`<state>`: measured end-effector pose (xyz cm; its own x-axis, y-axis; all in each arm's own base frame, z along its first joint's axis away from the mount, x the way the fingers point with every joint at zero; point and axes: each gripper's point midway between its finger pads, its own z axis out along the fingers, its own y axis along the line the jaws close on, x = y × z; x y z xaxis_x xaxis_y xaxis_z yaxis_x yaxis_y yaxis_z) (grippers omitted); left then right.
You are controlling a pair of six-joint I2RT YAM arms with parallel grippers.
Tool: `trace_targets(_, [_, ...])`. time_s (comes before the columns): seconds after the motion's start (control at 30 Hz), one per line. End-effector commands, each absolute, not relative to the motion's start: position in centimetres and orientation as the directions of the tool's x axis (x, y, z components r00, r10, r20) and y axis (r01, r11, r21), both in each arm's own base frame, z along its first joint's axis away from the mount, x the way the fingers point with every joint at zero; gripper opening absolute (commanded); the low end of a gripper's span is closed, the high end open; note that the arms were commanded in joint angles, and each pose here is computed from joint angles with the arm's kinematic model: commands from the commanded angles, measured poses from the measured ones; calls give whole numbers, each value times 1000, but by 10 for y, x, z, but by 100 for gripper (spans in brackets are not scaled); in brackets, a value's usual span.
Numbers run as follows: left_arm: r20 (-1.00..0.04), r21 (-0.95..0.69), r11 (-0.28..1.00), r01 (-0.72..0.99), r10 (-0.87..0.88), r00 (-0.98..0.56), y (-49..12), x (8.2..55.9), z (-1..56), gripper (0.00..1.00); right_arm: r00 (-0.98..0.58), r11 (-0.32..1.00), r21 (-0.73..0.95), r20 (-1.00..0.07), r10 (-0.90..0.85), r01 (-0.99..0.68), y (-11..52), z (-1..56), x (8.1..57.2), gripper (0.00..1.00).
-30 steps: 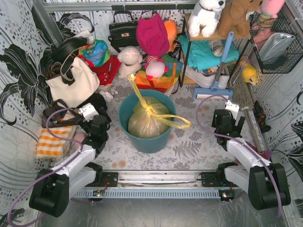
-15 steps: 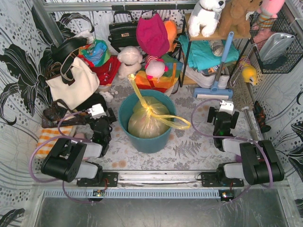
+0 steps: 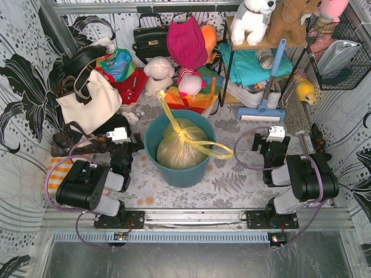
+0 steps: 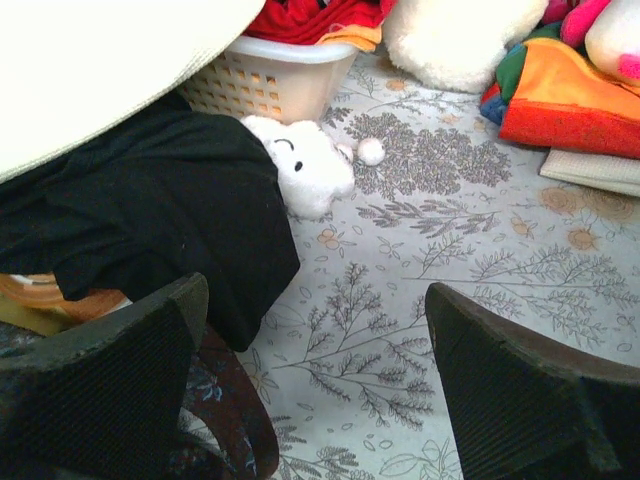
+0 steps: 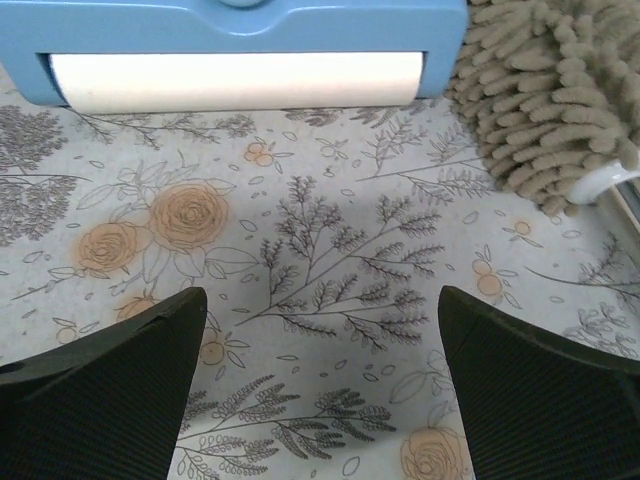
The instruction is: Tie the trash bag
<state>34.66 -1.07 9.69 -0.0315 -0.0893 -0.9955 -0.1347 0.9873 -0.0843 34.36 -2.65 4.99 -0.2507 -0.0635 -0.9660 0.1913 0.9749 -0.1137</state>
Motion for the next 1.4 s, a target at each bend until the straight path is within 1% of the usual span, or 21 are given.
trace_targets(0.0, [-993, -116, 985, -130, -113, 28, -10, 359, 116, 98, -162, 992, -62, -986, -43, 111, -16, 72, 364, 97])
trace_targets(0.23, [-992, -123, 980, -156, -121, 20, -5, 361, 114, 98, -166, 992, -58, -985, -39, 111, -17, 71, 364, 97])
trace_targets(0.67, [-992, -124, 980, -153, -122, 18, -5, 362, 114, 98, -154, 987, -68, -987, -45, 143, -22, 74, 362, 97])
trace_targets(1.37, [-992, -124, 980, -153, -123, 19, -5, 362, 115, 98, -155, 988, -66, -987, -44, 141, -22, 74, 363, 97])
